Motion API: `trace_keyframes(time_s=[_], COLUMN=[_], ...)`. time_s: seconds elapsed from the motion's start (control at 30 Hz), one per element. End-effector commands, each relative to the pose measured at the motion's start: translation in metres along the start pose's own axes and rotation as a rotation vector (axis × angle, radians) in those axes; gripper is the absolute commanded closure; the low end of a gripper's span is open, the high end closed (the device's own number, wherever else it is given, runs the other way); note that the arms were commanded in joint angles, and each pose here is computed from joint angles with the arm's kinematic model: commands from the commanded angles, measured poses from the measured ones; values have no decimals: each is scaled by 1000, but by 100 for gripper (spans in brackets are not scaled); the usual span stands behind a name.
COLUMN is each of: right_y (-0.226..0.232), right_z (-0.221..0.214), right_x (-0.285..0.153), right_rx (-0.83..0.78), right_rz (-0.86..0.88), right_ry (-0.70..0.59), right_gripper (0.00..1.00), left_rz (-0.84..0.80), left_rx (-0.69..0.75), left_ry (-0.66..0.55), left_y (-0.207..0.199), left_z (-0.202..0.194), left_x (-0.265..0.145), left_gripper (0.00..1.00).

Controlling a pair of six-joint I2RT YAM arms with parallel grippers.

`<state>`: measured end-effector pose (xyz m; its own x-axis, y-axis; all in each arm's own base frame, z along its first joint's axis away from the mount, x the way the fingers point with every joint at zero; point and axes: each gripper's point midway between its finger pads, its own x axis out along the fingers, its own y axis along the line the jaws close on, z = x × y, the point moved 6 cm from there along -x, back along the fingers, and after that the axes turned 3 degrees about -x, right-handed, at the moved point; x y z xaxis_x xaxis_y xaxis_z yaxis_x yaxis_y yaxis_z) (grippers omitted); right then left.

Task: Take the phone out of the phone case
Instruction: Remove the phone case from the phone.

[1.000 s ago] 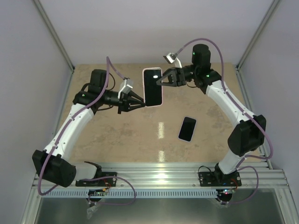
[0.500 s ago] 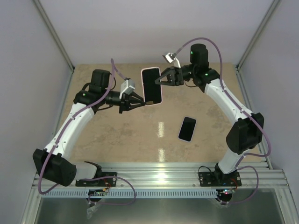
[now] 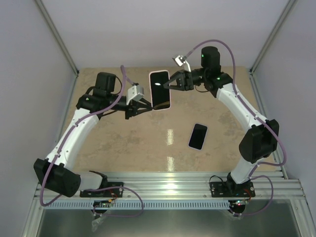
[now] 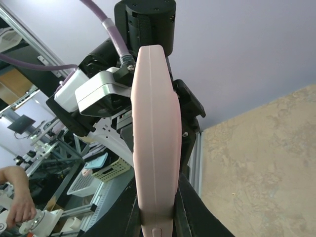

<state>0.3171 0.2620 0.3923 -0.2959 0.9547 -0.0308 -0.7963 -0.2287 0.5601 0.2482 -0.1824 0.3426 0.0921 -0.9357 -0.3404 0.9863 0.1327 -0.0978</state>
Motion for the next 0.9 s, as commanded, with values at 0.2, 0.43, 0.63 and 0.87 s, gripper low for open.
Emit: trace_keyframes(time_s=[0.2, 0.43, 0.63, 0.87], right_y=[43, 45, 34, 38], right_z=[3, 5, 12, 29], right_x=[2, 2, 2, 4], right_rx=[53, 33, -3, -58], right_rz=[199, 190, 115, 105], right_ry=[84, 77, 43, 34], right_gripper=[100, 100, 100, 99], left_rz=[398, 457, 230, 112], left_rx=[145, 5, -281, -374], left_ry=[121, 31, -139, -292], left_y=[54, 62, 48, 41], left_z=[2, 22, 39, 48], left_x=[-9, -14, -4, -1], left_gripper=[83, 76, 73, 68])
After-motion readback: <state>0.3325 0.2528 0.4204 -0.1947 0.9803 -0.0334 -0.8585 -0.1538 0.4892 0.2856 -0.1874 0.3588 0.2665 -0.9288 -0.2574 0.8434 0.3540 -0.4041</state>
